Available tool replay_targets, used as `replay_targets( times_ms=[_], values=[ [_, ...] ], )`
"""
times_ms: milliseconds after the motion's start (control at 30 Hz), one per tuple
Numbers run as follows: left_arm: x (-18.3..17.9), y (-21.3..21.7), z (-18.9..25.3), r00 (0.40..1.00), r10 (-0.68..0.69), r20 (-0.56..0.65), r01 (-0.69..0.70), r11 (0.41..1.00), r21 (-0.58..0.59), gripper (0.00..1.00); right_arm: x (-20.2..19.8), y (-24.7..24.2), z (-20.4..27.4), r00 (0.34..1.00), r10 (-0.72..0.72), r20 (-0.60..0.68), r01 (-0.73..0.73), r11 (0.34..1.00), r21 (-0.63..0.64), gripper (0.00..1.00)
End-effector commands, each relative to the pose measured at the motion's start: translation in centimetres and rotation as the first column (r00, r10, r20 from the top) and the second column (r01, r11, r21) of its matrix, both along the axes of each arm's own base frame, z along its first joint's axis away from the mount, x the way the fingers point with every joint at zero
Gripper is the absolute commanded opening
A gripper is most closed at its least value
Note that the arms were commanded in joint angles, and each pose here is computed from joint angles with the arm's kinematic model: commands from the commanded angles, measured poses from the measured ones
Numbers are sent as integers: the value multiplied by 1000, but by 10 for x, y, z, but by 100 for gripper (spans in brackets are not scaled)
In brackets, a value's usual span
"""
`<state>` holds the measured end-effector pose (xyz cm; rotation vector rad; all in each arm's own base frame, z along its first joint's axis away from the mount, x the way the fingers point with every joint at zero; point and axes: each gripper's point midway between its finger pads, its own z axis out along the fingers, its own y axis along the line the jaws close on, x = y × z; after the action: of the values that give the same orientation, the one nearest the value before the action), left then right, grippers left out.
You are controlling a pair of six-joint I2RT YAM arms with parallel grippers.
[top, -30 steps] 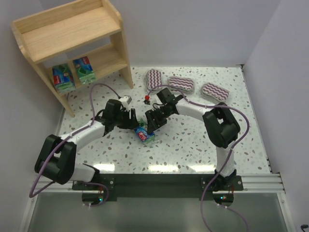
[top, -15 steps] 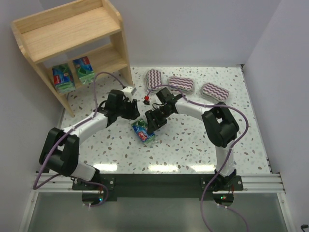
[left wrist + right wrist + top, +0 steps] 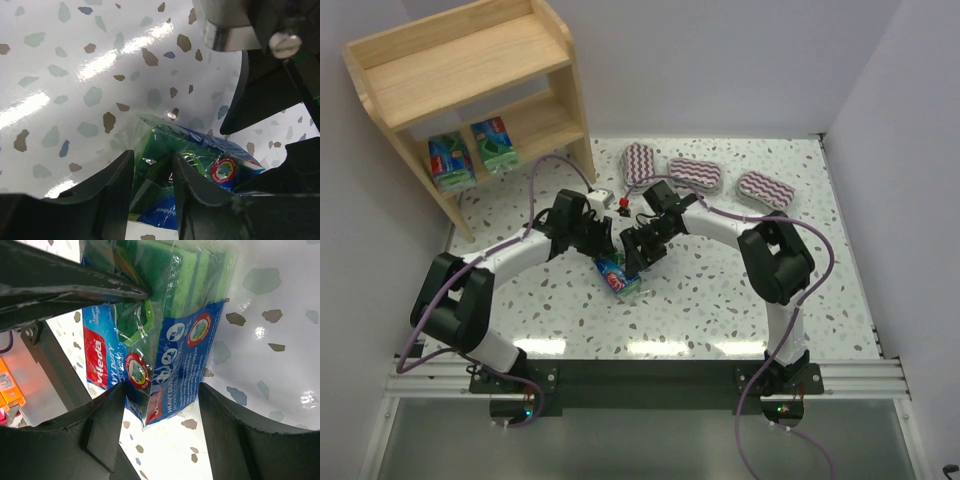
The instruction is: Place and organize the cleaning sponges onto the shelf
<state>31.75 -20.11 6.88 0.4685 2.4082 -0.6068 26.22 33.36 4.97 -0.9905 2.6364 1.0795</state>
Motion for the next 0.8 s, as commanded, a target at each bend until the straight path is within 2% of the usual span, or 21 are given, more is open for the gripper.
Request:
replay_targets(
  times_ms=[0, 33, 233, 300, 433, 533, 633, 700, 767],
  values=[
    [-13, -13, -5, 996, -78, -48, 78, 997, -8, 40, 11, -8, -8, 999, -42, 10, 43, 997, -63, 63],
    [-17, -12, -10, 995, -80, -66, 80, 997, -2, 30, 14, -9, -6, 998, -57, 11, 57, 996, -63, 63],
    [-19, 2, -5, 998, 1, -60, 2, 999, 51, 3, 41, -22, 8, 982, -180, 59, 184, 980, -78, 66],
    [-13, 13, -1, 997, 71, -34, -68, 994, 90, 0, 53, -30, 19, 965, -253, 63, 257, 963, -76, 70],
    [-4, 30, 18, 974, 226, 31, -228, 971, 67, 0, 72, -46, 46, 921, -369, 126, 380, 922, -76, 78],
    [-4, 36, 22, 924, 383, 11, -382, 924, -27, 0, 77, -51, 67, 887, -431, 167, 445, 894, -55, 82],
    [-11, 37, 22, 857, 513, -54, -514, 845, -148, 0, 79, -58, 83, 844, -501, 191, 515, 856, -31, 85],
    [-11, 48, 21, 761, 640, -103, -647, 737, -195, 0, 76, -68, 89, 809, -556, 190, 572, 820, -32, 87],
    [-21, 48, 18, 709, 683, -175, -700, 653, -289, 0, 71, -71, 91, 798, -573, 185, 587, 809, -23, 87]
  ],
)
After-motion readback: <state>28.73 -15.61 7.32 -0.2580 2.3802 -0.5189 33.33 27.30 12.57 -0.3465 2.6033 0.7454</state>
